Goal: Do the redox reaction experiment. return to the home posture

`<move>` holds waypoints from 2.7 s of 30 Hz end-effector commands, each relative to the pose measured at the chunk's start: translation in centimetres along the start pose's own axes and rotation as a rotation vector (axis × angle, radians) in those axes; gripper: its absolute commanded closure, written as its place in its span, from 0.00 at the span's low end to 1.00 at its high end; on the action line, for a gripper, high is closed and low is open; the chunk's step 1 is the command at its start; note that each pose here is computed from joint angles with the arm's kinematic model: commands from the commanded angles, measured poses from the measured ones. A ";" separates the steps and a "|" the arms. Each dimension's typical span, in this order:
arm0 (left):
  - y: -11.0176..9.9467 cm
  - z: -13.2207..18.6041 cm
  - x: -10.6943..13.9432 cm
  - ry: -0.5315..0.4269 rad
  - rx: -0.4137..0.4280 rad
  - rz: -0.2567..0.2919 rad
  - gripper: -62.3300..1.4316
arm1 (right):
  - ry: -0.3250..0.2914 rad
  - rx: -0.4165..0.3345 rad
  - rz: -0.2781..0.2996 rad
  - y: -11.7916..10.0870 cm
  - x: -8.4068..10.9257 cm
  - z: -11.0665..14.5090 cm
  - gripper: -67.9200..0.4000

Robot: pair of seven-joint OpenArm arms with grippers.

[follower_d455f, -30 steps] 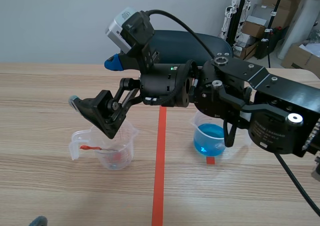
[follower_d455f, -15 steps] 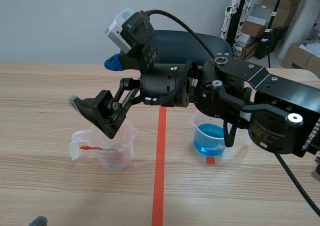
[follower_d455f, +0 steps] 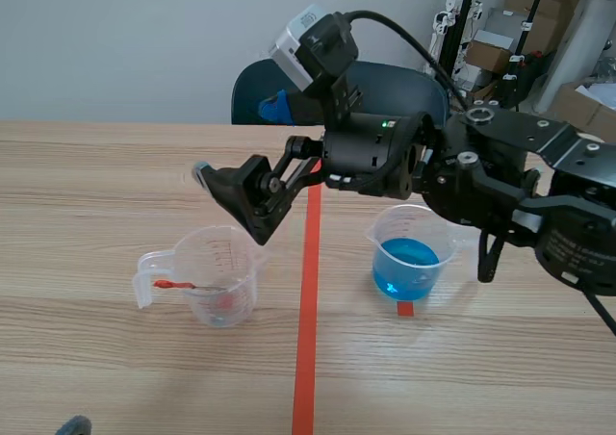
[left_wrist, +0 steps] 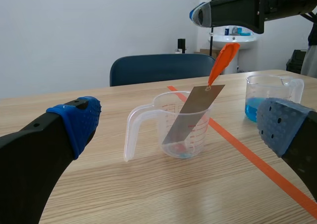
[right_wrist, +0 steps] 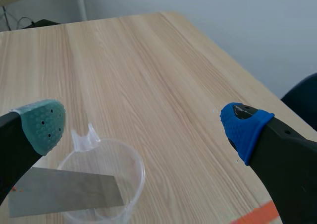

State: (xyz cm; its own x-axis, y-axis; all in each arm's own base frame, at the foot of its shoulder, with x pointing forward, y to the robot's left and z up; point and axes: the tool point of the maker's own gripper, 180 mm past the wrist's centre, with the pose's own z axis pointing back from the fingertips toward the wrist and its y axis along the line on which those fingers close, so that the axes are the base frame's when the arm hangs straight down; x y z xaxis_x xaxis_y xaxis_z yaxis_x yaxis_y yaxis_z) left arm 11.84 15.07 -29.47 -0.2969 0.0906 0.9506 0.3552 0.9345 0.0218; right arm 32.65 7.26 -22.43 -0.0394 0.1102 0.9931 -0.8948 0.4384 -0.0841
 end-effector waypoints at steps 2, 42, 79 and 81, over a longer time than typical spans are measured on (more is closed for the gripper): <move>0.2 0.3 0.6 -0.013 -0.005 -0.002 0.00 | -0.067 -0.021 0.065 -0.7 3.3 0.9 0.00; 7.7 -7.6 12.4 0.036 -0.254 -0.346 0.00 | 0.091 -0.635 0.344 -12.5 6.6 19.2 0.00; 3.5 -11.3 10.0 0.091 -0.369 -0.336 0.00 | -0.115 -0.602 0.452 -3.1 9.5 18.8 0.00; 3.5 -11.3 10.0 0.090 -0.369 -0.336 0.00 | -0.116 -0.603 0.448 -3.0 9.4 18.9 0.00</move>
State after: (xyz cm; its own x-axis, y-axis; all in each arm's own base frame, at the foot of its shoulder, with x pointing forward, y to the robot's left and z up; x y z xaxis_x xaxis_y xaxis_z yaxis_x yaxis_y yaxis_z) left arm 20.12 15.47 -17.02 -0.3552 -0.2548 0.8994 0.5516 0.7196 0.4217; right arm 26.68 -10.13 -12.18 -0.3896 0.3187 0.8641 -0.3903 0.7927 -0.4683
